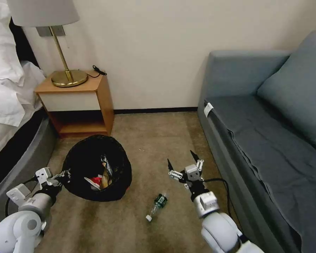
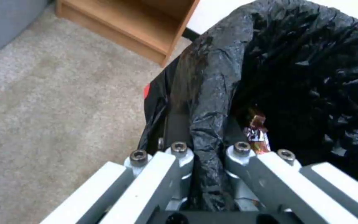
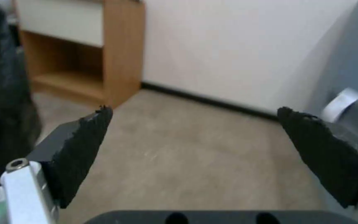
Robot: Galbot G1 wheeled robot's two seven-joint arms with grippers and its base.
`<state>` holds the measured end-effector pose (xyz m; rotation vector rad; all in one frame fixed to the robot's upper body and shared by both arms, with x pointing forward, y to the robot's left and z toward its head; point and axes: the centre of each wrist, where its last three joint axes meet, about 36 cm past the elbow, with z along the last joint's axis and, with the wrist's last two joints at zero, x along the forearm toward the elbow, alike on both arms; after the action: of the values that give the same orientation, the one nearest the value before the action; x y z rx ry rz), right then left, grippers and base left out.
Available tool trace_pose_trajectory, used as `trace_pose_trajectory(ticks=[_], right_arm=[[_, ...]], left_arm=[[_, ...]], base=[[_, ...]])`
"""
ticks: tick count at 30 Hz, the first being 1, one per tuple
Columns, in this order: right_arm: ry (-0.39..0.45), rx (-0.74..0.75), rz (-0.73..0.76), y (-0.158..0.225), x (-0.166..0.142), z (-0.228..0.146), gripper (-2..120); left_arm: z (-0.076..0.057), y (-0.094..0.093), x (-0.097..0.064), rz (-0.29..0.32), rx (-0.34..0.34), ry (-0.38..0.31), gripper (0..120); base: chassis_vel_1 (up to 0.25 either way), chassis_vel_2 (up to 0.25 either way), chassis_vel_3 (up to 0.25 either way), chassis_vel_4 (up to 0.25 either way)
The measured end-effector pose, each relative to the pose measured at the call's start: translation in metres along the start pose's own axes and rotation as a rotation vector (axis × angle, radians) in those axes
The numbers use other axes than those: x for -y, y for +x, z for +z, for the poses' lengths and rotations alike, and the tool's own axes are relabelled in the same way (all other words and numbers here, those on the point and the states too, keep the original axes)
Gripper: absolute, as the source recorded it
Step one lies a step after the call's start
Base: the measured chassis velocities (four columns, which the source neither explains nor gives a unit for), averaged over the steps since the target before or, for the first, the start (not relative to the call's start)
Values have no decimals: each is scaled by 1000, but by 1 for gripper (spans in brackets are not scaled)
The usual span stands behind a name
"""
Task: Pick up the trash bin, then pick up the garbage on the floor and place it into the trash bin.
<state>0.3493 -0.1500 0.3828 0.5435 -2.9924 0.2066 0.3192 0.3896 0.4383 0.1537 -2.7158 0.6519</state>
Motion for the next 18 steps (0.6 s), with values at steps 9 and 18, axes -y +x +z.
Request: trace_pose_trajectory(ticks=[9,18], right_arm=[[-196,-290,-77,-48,-38,-7,100],[-267,-640,-73,-140,-98,-29,100]], left_arm=[[-1,2,-5,-7,9,7,4],[-16,-1,-40,-62,42,-6,4]], base=[[0,0,0,0],[0,0,0,0]])
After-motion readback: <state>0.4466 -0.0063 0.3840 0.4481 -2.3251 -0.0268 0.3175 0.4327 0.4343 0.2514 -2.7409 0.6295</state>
